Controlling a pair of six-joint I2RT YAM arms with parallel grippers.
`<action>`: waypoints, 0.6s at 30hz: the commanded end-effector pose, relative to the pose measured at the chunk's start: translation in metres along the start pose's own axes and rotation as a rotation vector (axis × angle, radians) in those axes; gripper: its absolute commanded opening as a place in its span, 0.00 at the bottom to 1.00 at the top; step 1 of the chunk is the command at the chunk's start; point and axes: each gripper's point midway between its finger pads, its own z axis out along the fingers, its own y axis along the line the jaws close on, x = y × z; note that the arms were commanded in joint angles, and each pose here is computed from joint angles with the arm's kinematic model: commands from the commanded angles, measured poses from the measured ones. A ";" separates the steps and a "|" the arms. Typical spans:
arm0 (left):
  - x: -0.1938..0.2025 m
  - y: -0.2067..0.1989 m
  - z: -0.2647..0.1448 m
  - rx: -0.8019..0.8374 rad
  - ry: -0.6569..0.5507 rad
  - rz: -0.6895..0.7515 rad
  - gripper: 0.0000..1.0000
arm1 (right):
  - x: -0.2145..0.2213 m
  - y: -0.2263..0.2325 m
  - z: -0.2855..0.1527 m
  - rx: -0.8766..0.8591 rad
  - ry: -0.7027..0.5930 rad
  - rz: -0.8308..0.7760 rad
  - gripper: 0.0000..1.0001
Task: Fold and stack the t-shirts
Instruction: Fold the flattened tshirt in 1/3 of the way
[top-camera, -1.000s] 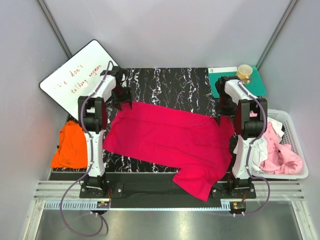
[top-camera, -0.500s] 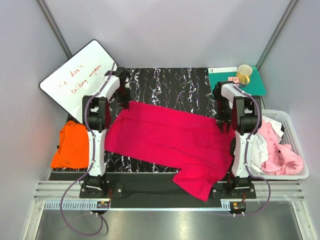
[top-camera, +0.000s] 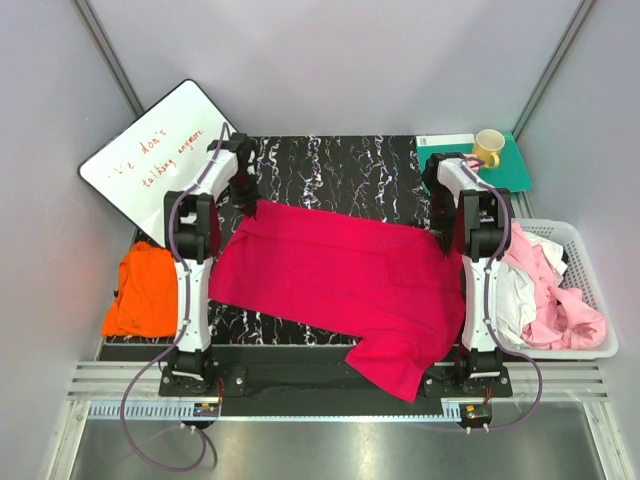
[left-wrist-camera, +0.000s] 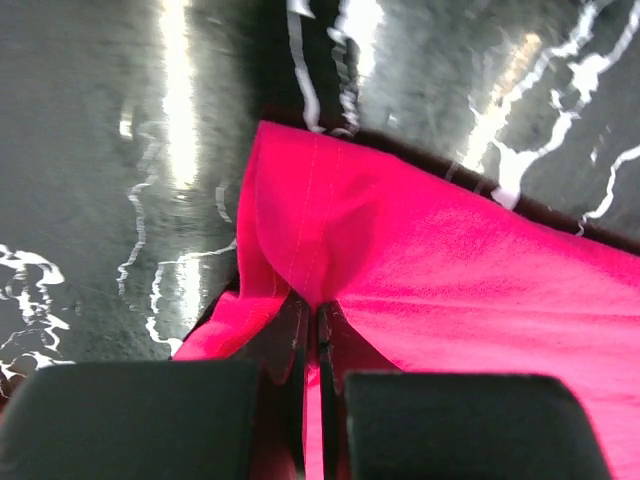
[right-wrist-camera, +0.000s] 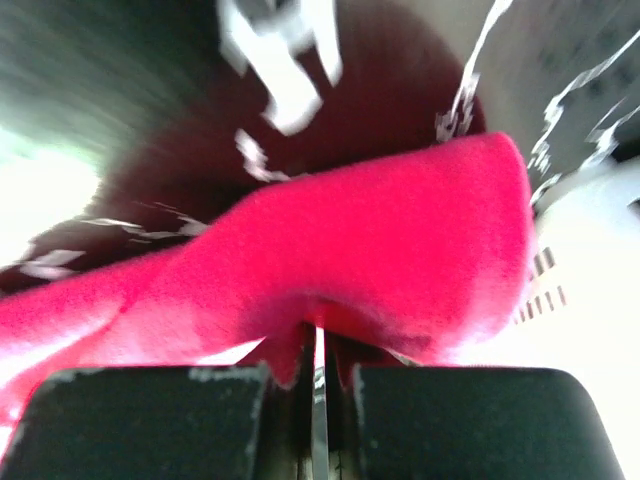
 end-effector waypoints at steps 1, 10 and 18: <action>-0.033 0.037 0.001 -0.065 -0.087 -0.110 0.00 | -0.083 0.030 0.004 -0.100 -0.253 0.046 0.00; -0.058 0.051 -0.007 -0.033 -0.155 -0.218 0.00 | -0.120 0.038 -0.034 -0.145 -0.372 0.033 0.00; -0.072 0.070 -0.014 0.005 -0.185 -0.309 0.00 | -0.160 0.064 -0.075 -0.305 -0.523 0.060 0.02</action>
